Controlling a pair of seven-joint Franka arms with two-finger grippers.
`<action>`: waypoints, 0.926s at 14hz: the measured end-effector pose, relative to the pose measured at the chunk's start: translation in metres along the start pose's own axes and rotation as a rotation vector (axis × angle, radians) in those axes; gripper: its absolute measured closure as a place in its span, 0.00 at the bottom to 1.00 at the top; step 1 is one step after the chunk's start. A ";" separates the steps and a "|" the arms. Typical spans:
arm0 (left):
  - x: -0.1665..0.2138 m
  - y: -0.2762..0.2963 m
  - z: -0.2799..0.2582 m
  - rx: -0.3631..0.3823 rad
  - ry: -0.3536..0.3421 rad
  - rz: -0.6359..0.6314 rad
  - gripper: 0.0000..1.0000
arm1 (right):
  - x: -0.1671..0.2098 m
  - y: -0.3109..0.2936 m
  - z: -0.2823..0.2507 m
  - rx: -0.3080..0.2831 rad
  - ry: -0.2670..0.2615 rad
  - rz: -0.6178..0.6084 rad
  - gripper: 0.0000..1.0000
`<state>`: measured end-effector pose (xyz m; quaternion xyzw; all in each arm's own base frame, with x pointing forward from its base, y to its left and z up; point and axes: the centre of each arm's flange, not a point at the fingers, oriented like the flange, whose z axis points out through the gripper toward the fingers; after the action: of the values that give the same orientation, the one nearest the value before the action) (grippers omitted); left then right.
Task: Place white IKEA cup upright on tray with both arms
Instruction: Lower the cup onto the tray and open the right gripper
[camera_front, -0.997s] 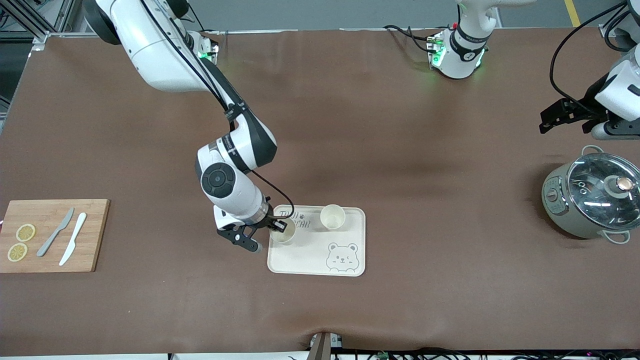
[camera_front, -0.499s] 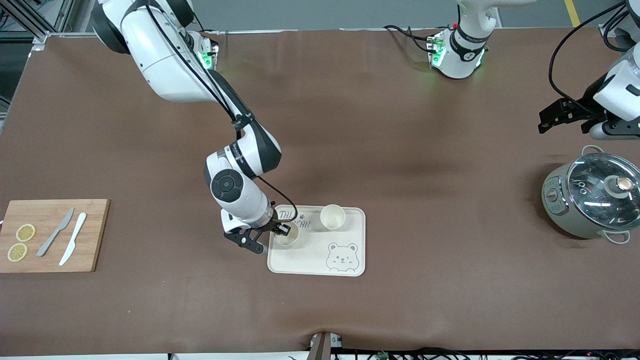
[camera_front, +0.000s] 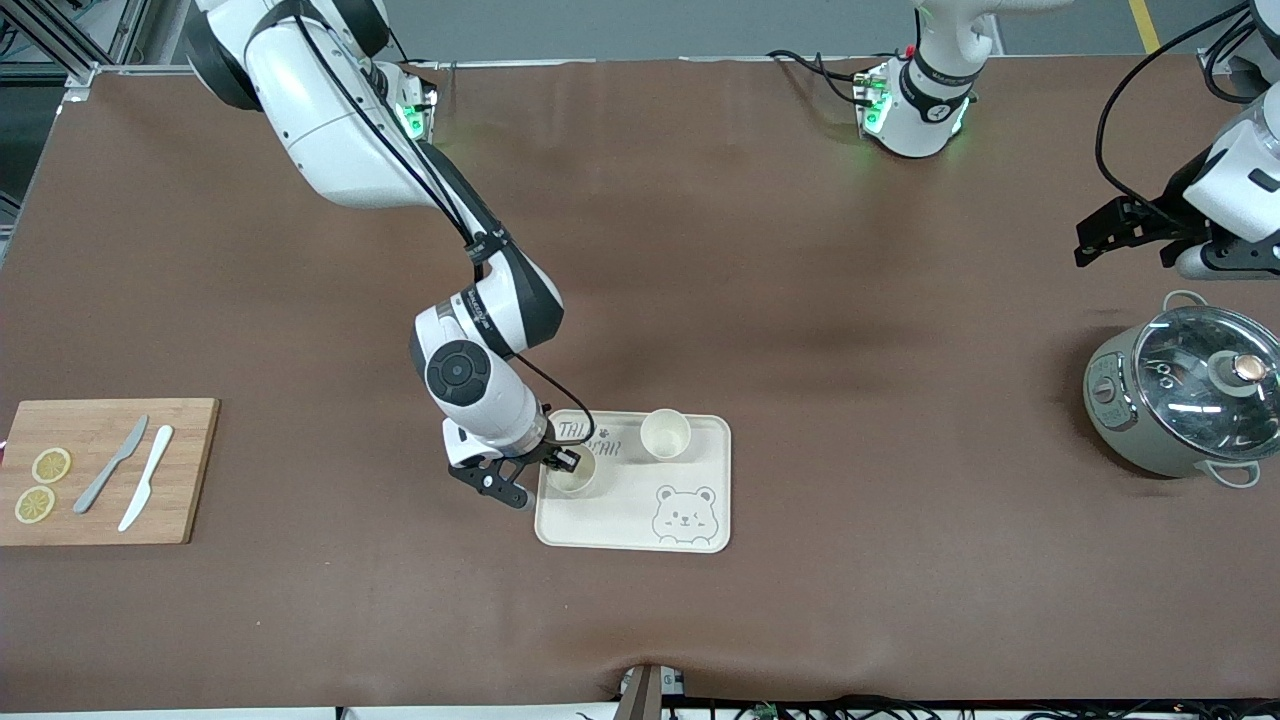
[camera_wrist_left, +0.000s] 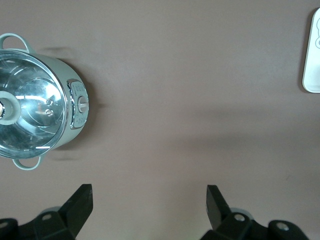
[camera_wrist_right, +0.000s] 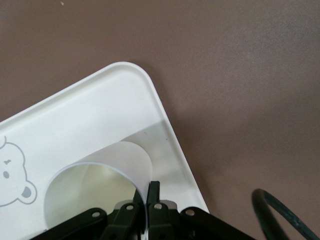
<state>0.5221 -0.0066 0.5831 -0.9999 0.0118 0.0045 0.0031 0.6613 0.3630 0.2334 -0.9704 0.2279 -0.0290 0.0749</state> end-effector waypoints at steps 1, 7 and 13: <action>0.000 0.001 0.000 0.000 0.000 0.001 0.00 | 0.000 0.000 0.001 0.000 0.002 -0.001 0.96; 0.000 0.002 0.000 0.000 0.000 0.004 0.00 | 0.000 -0.001 0.000 -0.007 0.016 -0.016 0.87; 0.000 0.002 0.000 0.000 0.000 0.004 0.00 | 0.000 -0.001 0.000 -0.016 0.040 -0.034 0.27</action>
<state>0.5221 -0.0087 0.5830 -0.9999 0.0140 0.0046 0.0032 0.6621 0.3639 0.2337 -0.9739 0.2132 -0.0476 0.0620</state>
